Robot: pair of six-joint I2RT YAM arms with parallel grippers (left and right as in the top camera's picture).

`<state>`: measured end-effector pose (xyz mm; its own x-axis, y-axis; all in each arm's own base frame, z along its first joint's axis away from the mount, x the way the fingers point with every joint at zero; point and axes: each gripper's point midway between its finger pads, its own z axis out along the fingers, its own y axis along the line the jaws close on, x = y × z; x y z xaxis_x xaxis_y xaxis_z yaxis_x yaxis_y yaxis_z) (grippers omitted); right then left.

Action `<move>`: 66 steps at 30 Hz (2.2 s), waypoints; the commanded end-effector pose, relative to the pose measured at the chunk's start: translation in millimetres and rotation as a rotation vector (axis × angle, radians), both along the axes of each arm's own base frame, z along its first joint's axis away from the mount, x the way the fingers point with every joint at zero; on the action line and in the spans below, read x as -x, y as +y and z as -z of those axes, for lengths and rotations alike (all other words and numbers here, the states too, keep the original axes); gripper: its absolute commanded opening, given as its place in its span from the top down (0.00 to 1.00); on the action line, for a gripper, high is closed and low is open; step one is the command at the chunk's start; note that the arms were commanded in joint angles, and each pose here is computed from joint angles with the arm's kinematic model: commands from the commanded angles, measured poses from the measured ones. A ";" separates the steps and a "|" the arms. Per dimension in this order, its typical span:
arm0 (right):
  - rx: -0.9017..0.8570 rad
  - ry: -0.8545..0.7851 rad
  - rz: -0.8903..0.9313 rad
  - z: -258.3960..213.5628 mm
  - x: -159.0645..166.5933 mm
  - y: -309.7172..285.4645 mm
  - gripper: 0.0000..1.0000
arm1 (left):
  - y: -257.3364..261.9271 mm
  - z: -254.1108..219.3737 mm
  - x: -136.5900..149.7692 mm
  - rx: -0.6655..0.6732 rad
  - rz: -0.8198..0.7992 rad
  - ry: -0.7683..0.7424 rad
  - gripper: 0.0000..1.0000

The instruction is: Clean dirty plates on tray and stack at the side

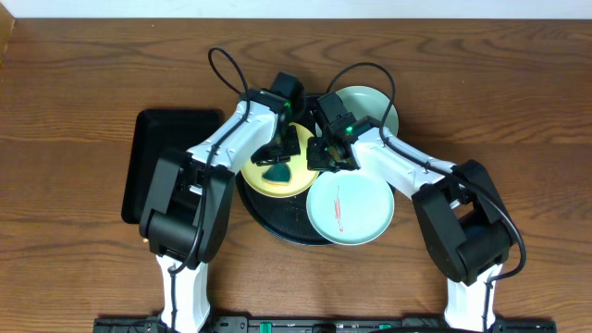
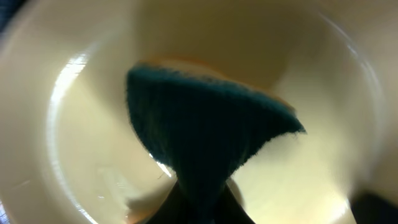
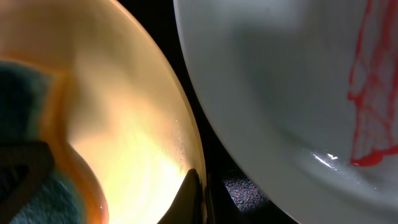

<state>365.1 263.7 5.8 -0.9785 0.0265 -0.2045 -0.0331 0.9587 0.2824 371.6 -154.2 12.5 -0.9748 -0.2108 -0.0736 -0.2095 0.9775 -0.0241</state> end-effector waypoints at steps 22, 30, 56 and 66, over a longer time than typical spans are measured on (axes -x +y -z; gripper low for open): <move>0.032 0.023 -0.005 12.5 4.9 -3.7 0.99 | 10.8 5.5 -15.6 0.045 -0.051 -0.018 0.93; 0.035 0.025 -0.004 12.9 5.3 -4.3 0.99 | 33.2 -80.1 -35.7 0.116 -0.124 -0.160 0.93; 0.305 -0.415 -0.228 -115.1 -33.0 5.3 0.99 | 186.5 -171.7 -12.5 0.038 -0.368 -0.319 0.92; 0.681 -0.804 -0.149 -220.9 -15.6 -4.9 0.99 | 186.8 -166.8 -9.7 0.036 -0.371 -0.305 0.93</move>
<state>378.1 278.0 167.9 -0.6541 -0.3989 -0.6426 -0.2657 0.9166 -0.2986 384.0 30.4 182.5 -0.7557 -0.5654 -0.3304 -0.5332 0.8242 -0.1909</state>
